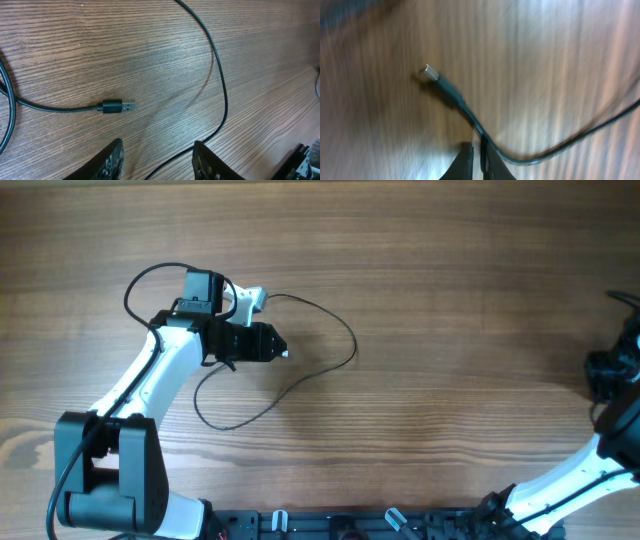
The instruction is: Untangle cables
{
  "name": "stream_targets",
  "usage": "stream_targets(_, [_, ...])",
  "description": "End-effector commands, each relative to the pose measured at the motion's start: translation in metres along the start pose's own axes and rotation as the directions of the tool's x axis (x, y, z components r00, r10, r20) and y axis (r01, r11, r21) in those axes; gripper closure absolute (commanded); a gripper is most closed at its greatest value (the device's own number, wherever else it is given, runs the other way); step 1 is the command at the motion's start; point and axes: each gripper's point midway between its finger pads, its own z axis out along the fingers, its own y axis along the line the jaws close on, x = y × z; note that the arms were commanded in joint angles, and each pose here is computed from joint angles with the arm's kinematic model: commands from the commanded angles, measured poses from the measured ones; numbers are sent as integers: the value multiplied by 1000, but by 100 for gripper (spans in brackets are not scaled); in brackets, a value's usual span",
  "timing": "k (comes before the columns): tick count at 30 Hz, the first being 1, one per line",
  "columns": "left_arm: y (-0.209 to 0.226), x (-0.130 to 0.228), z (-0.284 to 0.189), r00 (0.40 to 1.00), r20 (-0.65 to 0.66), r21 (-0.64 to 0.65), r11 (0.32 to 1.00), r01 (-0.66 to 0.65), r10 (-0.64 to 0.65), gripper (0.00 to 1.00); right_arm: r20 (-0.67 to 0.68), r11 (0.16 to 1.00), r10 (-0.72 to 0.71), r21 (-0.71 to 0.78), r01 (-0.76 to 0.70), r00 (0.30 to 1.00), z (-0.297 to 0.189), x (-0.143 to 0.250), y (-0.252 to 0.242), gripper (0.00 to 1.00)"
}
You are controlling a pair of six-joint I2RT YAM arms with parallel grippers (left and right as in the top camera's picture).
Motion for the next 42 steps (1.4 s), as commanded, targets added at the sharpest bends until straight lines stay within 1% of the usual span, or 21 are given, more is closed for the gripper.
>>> stream_targets(1, [-2,0,2,1000,-3,6,1000,-5,5,54,-103,978,91,194,-70,990,73,20,-58,96])
stream_targets(3, [-2,0,2,1000,-3,6,1000,-5,5,54,-146,991,80,117,-63,986,78,16,-52,96])
stream_targets(5, [-2,-1,2,1000,1,6,1000,-8,8,54,-278,982,-113,-177,64,954,73,34,-5,76])
stream_targets(8, [-2,-2,2,1000,6,6,1000,-11,11,54,-398,901,-250,-429,62,883,49,67,34,70])
stream_targets(12, [-2,-5,2,1000,16,6,1000,-18,17,54,-486,896,-289,-440,55,825,34,98,38,62])
stream_targets(14, [-2,-5,2,1000,16,6,1000,-18,18,54,-478,904,-293,-421,77,828,29,99,34,61])
stream_targets(18, [-2,-5,2,1000,18,6,1000,-19,19,54,-321,928,-237,-354,116,917,4,61,18,59])
stream_targets(20, [-2,-7,2,999,26,7,1000,-24,24,54,-185,917,-211,-376,129,960,-33,35,11,58])
stream_targets(22, [-2,-8,1,999,30,7,1000,-27,26,54,-31,896,-170,-421,141,985,-80,11,3,43])
stream_targets(25, [-2,-8,2,999,29,7,1000,-26,26,53,158,809,-154,-546,216,975,-152,-4,-5,30])
stream_targets(26, [-2,-8,2,999,29,7,1000,-25,25,52,212,736,-220,-604,305,952,-171,3,2,29])
stream_targets(27, [-2,-8,2,999,29,7,1000,-25,25,50,296,571,-344,-688,448,891,-201,26,16,27])
stream_targets(29, [-2,-9,1,999,33,6,1000,-27,27,49,392,320,-485,-752,576,782,-232,67,34,21])
stream_targets(30, [2,-14,1,998,51,-13,999,-30,31,54,436,205,-555,-754,624,709,-242,96,43,16])
stream_targets(31, [12,-22,-2,996,86,-62,998,-2,8,60,475,136,-602,-731,668,642,-246,118,48,13])
stream_targets(33, [32,-42,-18,975,173,-93,984,155,-137,63,566,-45,-684,-662,748,460,-256,171,56,9])
stream_targets(35, [45,-60,-43,930,249,-57,954,293,-271,67,626,-202,-719,-605,771,303,-265,220,56,4])
stream_targets(37, [46,-77,-77,882,322,22,934,355,-343,67,653,-327,-737,-571,753,175,-273,271,51,3])
stream_targets(39, [52,-84,-117,837,413,26,923,384,-359,71,660,-431,-749,-547,718,53,-274,320,41,0])
stream_targets(40, [63,-82,-131,814,457,-23,910,413,-358,72,640,-437,-769,-536,722,10,-267,339,36,0])
stream_targets(42, [96,-63,-169,753,552,-181,830,528,-359,73,506,-259,-861,-524,811,52,-236,358,34,0])
